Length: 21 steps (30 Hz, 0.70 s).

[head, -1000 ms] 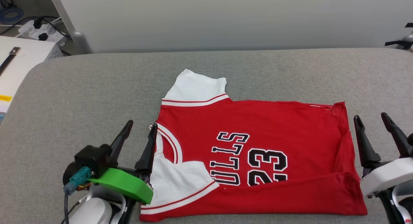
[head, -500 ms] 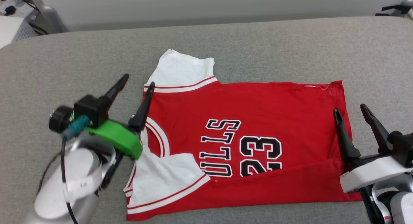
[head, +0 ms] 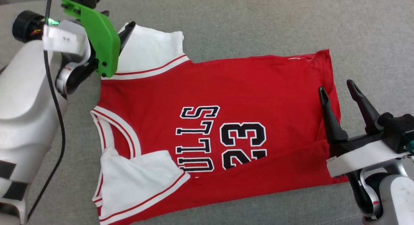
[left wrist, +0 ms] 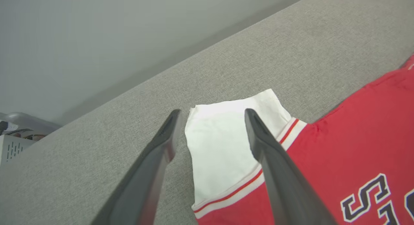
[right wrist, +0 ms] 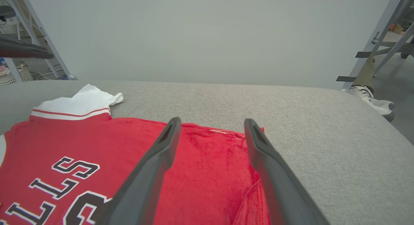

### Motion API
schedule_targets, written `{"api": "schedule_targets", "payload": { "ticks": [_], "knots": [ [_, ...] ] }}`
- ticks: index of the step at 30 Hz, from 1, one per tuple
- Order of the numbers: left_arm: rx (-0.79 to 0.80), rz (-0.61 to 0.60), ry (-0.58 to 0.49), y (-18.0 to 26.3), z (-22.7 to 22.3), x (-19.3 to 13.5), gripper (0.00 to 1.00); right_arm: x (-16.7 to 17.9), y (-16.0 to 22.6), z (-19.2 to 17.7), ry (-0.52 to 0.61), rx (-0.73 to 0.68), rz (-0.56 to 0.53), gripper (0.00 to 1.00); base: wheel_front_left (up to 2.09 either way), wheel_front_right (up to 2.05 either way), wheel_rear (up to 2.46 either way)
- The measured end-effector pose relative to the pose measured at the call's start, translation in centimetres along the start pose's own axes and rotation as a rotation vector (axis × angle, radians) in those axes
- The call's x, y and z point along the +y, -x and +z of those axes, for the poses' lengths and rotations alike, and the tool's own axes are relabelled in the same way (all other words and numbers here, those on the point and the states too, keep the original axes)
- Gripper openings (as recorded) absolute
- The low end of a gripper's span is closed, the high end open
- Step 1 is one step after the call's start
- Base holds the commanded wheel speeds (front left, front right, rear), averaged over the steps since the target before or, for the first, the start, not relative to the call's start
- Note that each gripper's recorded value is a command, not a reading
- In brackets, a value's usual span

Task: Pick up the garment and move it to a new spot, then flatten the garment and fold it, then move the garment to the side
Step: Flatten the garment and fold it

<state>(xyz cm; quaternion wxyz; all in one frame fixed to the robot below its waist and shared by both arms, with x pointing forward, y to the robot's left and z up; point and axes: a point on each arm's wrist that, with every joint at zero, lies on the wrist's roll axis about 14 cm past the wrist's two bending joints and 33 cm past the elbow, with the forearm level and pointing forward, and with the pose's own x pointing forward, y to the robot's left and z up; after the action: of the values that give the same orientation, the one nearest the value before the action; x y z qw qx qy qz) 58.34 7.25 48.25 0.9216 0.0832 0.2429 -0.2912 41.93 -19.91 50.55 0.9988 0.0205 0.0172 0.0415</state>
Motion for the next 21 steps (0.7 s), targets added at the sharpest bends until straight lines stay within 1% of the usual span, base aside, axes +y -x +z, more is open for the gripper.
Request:
{"api": "schedule_targets", "payload": {
  "ticks": [3,9,18,21],
  "knots": [
    [0.117,-0.027,0.046,-1.8,-1.3,0.5,1.00,-0.2,-0.2,-0.9,-0.001,0.023,-0.008,1.00,0.00,0.00,0.00],
    [0.309,-0.020,0.123,-4.5,-4.5,2.3,1.00,-0.8,-0.6,-2.4,-0.004,0.056,-0.023,1.00,0.00,0.00,0.00],
    [0.413,-0.014,0.199,-7.9,-7.9,3.0,1.00,-1.4,-0.6,-4.5,-0.033,0.111,-0.053,1.00,0.00,0.00,0.00],
    [0.431,-0.019,0.213,-8.6,-8.3,2.9,1.00,-1.5,-0.4,-5.0,-0.033,0.126,-0.056,1.00,0.00,0.00,0.00]
  ]
}}
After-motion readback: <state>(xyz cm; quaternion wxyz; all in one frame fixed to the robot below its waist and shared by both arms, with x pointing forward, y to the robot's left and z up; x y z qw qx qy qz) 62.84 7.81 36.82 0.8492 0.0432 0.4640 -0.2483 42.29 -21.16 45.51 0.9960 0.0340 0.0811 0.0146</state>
